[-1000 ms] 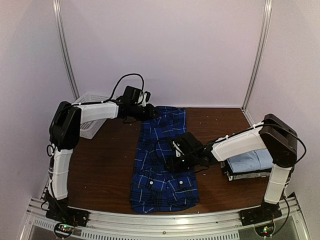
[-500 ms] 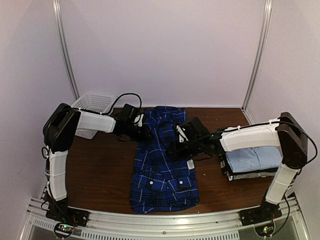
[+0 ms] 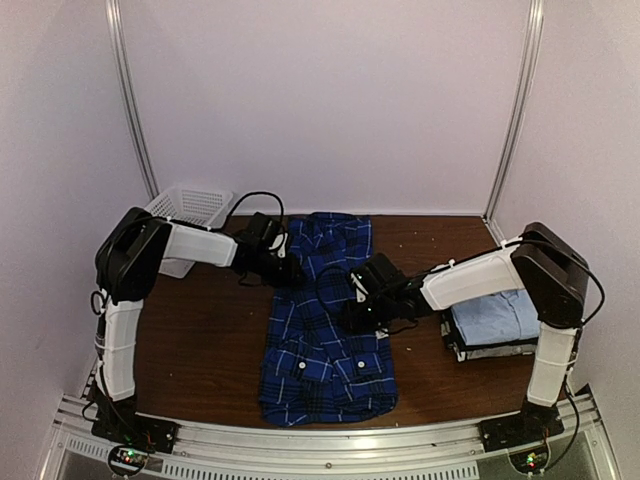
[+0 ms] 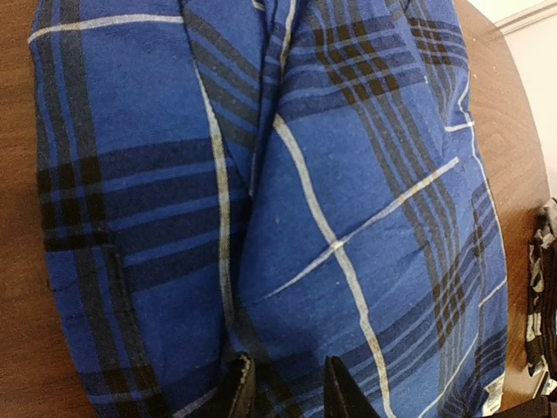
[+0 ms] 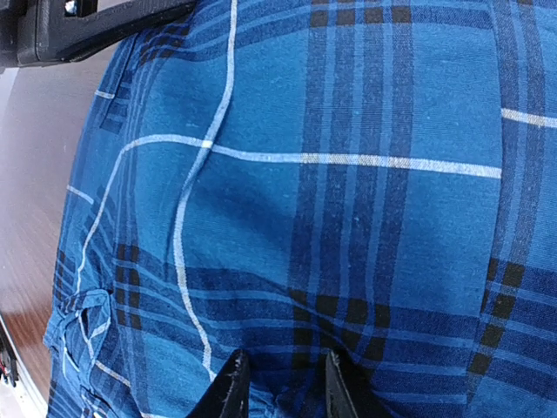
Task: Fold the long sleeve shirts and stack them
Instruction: Smooth out the sleeve at the center of the board.
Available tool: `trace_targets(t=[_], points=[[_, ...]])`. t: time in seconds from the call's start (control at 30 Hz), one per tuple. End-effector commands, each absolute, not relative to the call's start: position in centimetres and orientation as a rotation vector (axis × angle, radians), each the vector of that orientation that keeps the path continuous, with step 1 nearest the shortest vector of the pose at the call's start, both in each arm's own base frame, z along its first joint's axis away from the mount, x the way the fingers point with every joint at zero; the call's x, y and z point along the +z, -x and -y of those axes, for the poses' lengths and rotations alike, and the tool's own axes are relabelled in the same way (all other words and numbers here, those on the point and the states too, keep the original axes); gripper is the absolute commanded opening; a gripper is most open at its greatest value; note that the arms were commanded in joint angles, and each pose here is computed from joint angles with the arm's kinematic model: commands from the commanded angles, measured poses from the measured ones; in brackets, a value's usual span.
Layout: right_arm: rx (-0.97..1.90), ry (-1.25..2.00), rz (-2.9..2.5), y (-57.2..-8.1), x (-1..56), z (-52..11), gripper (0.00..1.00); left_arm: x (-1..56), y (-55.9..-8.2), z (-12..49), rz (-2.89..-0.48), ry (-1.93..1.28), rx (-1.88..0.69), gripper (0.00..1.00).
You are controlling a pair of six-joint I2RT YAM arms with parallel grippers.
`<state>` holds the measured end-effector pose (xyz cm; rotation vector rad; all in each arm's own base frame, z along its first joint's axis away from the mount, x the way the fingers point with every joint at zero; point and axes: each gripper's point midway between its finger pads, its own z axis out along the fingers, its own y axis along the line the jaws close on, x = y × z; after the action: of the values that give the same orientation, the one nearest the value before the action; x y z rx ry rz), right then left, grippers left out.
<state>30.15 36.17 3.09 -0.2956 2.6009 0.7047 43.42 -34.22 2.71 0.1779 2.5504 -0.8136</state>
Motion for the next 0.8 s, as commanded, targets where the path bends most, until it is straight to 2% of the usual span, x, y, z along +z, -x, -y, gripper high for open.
trace_targets(t=[0.0, 0.17, 0.47, 0.77], points=[[0.654, 0.318, -2.628, -29.7, 1.5, -35.4, 0.32, 1.3, -43.8, 33.7, -2.59, -0.153, -0.748, 0.29], [0.64, 0.316, -2.602, -30.3, 3.0, -35.3, 0.33, 2.3, -44.4, 34.1, -2.581, -0.17, -0.748, 0.29], [0.663, 0.307, -2.5, -30.3, 8.9, -34.5, 0.4, 10.6, -44.4, 35.5, -2.452, -0.264, -0.867, 0.31], [0.749, 0.26, -2.473, -27.5, 11.3, -32.0, 0.43, 13.5, -39.1, 31.8, -2.465, -0.266, -0.845, 0.32]])
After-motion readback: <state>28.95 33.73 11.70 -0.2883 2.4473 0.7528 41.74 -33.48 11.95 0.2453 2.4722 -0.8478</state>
